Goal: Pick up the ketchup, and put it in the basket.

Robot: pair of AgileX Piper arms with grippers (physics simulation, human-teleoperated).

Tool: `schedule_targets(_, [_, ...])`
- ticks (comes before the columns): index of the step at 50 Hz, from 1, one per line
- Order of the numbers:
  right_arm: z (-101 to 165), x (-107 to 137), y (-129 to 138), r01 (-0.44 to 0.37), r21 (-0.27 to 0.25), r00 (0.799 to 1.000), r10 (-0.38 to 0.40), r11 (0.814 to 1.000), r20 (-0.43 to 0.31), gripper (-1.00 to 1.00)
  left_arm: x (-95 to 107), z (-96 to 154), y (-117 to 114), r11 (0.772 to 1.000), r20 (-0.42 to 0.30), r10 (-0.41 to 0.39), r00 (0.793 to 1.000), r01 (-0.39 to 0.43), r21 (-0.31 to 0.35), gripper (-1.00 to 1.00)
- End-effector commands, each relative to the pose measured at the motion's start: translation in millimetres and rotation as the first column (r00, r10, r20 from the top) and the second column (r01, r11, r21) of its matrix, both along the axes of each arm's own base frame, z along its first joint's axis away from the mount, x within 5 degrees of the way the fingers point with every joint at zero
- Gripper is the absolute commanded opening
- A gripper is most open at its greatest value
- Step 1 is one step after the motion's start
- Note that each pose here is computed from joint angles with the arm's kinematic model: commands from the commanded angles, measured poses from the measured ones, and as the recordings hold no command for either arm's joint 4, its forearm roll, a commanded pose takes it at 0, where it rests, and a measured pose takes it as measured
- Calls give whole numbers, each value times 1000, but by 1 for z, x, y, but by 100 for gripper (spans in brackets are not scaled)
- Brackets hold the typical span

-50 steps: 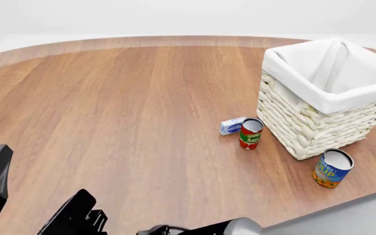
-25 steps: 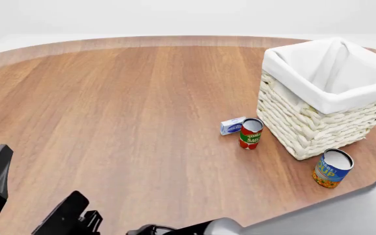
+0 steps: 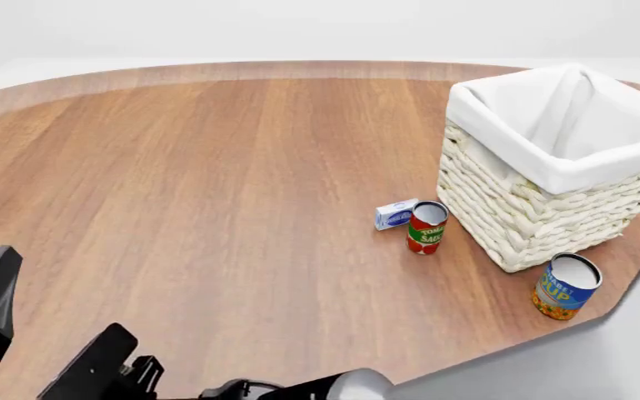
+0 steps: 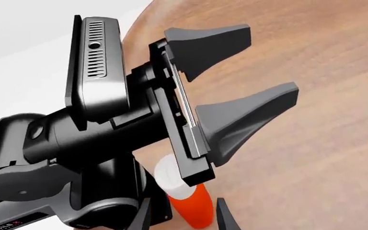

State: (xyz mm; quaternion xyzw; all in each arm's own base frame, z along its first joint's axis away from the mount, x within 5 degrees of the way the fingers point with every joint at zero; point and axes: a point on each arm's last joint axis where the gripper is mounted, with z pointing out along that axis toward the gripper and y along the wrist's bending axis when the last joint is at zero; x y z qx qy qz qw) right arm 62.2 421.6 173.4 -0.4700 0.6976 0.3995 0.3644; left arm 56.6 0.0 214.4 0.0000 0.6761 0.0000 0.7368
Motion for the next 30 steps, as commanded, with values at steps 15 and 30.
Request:
schedule_targets(15, [-5,1,14,-2,-11,1000,2,1000,-5,100,0,0,0,1000,0,0,1000,0,0,100])
schedule_targets(30, [-10,0,28,-11,-23,1000,11,1000,0,100,0,0,0,1000,0,0,1000,0,0,100])
